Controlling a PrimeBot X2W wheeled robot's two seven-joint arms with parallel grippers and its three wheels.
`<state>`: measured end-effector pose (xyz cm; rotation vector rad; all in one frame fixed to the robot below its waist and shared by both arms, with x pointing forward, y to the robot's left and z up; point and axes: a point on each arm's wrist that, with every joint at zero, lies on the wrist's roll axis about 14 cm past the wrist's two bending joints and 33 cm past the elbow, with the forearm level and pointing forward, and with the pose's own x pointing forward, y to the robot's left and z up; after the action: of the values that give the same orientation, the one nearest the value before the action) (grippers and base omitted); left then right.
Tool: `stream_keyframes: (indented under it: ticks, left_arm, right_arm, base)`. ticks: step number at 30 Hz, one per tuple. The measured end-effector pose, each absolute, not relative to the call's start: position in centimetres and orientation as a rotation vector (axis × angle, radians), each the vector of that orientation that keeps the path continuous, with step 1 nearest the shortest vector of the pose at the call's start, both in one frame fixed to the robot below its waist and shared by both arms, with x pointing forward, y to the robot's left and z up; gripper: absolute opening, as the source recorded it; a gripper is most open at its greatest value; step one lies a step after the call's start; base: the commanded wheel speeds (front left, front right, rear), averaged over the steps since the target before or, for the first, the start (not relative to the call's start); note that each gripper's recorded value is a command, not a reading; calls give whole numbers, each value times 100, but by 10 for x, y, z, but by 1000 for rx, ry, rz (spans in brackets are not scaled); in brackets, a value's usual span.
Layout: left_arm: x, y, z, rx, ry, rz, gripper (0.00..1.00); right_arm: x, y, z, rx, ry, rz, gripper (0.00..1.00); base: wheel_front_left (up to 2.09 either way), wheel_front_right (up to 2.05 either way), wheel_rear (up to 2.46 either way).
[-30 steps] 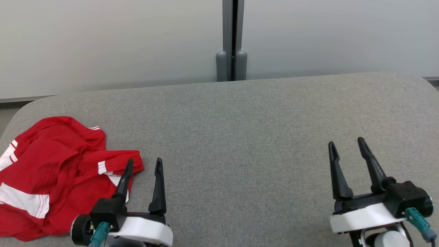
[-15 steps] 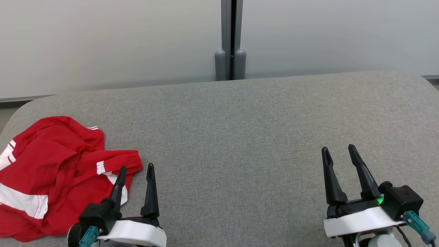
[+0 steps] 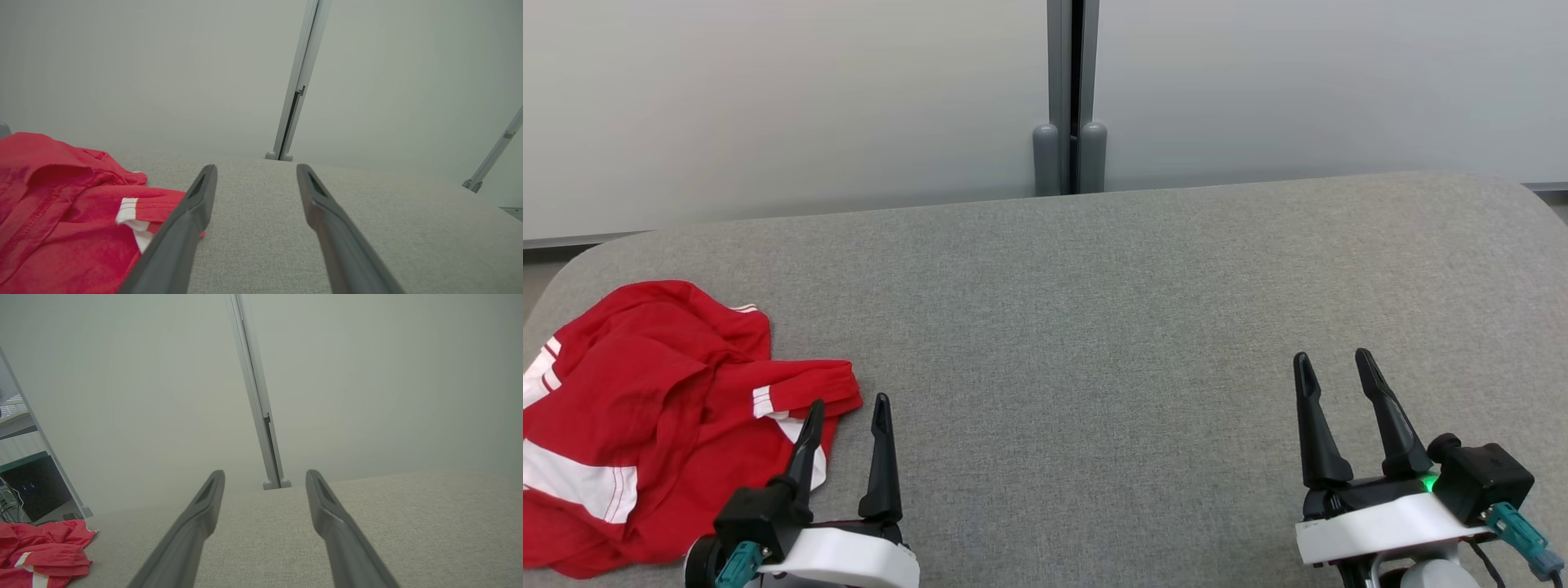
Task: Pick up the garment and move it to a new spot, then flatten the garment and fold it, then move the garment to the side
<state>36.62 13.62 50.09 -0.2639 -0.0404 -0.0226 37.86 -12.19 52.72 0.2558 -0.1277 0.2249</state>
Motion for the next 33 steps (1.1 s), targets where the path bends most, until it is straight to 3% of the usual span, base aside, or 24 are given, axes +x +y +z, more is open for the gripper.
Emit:
stream_keyframes:
  ticks: [21, 33]
  left_arm:
    - [365, 139, 500, -265, -40, -16, 100]
    - [349, 172, 500, -253, -53, 90, 100]
  right_arm:
    - [380, -121, 525, 273, -121, 222, 100]
    - [386, -84, 520, 276, -93, 329, 100]
  base:
    - [0, 0, 0]
    - [0, 0, 0]
